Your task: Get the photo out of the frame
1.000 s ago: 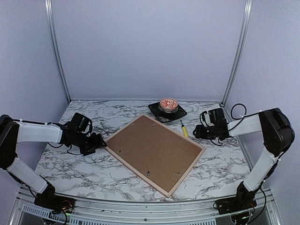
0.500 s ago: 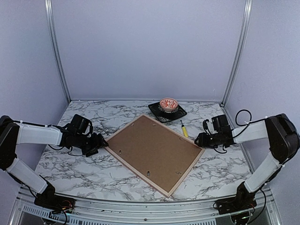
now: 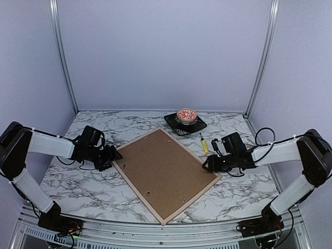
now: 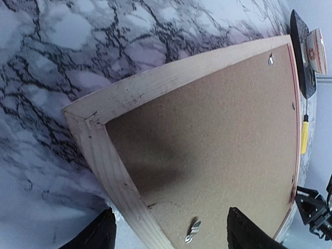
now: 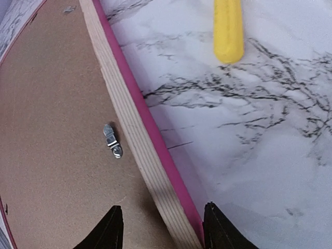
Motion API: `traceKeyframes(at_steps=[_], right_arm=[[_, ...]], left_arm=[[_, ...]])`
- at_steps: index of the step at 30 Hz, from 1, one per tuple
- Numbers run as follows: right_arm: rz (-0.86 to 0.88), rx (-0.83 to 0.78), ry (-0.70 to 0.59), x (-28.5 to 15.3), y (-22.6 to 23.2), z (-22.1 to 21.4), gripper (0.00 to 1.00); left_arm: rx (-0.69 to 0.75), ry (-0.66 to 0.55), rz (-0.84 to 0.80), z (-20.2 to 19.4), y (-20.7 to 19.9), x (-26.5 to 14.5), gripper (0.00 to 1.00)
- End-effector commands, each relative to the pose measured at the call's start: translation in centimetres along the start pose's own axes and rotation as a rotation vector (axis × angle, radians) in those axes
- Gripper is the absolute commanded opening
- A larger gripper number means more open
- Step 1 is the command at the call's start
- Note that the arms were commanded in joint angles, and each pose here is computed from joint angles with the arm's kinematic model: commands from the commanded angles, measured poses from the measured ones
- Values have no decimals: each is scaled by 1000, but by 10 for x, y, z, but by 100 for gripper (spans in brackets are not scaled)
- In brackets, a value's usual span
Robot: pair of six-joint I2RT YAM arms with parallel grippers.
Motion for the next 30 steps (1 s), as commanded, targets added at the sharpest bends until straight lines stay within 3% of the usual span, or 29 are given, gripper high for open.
traceKeyframes(at_steps=[1, 8, 15, 21, 30], right_arm=[[81, -7, 50, 3, 49, -25, 51], [131, -58, 96, 29, 122, -37, 51], [68, -107, 74, 23, 128, -26, 53], [-13, -138, 94, 19, 132, -35, 48], [-96, -150, 112, 28, 141, -47, 37]], left_arm=[[-16, -53, 10, 32, 3, 3, 74], [24, -133, 8, 107, -6, 12, 74], [171, -161, 142, 120, -25, -16, 79], [444, -201, 319, 81, -63, -52, 81], [757, -255, 344, -27, -109, -75, 82]])
Point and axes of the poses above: each gripper's point midway between its finger pads, its own x axis out along the fingers, its own y axis along the line the jaws close on, z = x × y, the point moved 8 cm from there along -x, back along the fingers, and after that the axes turned 10 degrees about x, right-handed, at the moved point
